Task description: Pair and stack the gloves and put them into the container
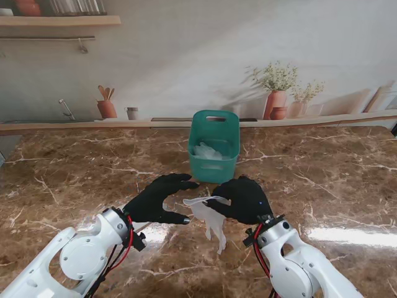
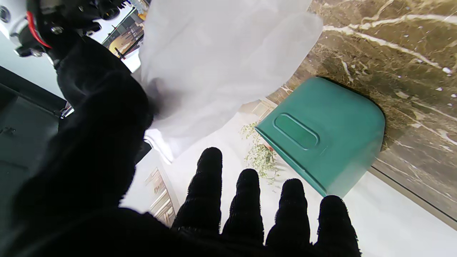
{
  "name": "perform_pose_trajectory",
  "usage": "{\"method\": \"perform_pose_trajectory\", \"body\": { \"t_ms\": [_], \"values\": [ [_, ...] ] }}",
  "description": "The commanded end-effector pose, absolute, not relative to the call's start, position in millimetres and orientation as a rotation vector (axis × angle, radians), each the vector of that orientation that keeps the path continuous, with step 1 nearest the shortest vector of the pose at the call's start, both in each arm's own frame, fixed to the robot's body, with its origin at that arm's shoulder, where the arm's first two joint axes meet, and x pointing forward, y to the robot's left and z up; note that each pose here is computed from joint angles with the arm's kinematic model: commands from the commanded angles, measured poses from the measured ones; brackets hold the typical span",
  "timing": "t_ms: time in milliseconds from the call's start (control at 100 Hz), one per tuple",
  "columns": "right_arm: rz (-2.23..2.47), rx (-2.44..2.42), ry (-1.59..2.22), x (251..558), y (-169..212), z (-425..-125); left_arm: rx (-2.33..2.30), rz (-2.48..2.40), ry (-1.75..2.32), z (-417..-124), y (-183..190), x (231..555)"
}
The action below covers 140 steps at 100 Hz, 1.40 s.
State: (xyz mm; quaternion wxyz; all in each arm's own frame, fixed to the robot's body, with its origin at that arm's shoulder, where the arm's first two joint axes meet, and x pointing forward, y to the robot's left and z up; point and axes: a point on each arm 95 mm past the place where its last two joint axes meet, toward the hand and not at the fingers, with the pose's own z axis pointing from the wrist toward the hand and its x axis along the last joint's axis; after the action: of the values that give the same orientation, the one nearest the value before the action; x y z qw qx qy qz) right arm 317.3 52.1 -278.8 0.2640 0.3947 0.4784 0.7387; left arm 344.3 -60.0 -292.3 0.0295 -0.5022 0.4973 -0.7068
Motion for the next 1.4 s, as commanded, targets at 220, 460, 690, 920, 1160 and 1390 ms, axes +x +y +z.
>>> {"method": "perform_pose_trajectory", "body": {
  "t_ms": [220,460,690,920,1160,1390],
  "values": [
    [1.997,1.095,1.364,307,48,-285,-1.515,-2.336,1.295,-292,-82,346],
    [2.018,1.109,1.327,292,40,-284,-1.509,-2.359,1.303,-282,-73,334],
    [2.047,1.083,1.408,264,34,-268,-1.551,-2.465,1.319,-268,-69,309],
    [2.109,1.039,1.496,240,36,-252,-1.539,-2.52,1.463,-256,-64,288],
    [2.206,1.143,1.564,229,38,-252,-1.627,-2.52,1.548,-262,-56,275],
    [2.189,1.347,1.641,243,42,-276,-1.768,-2.402,1.59,-286,-49,278]
  ]
}}
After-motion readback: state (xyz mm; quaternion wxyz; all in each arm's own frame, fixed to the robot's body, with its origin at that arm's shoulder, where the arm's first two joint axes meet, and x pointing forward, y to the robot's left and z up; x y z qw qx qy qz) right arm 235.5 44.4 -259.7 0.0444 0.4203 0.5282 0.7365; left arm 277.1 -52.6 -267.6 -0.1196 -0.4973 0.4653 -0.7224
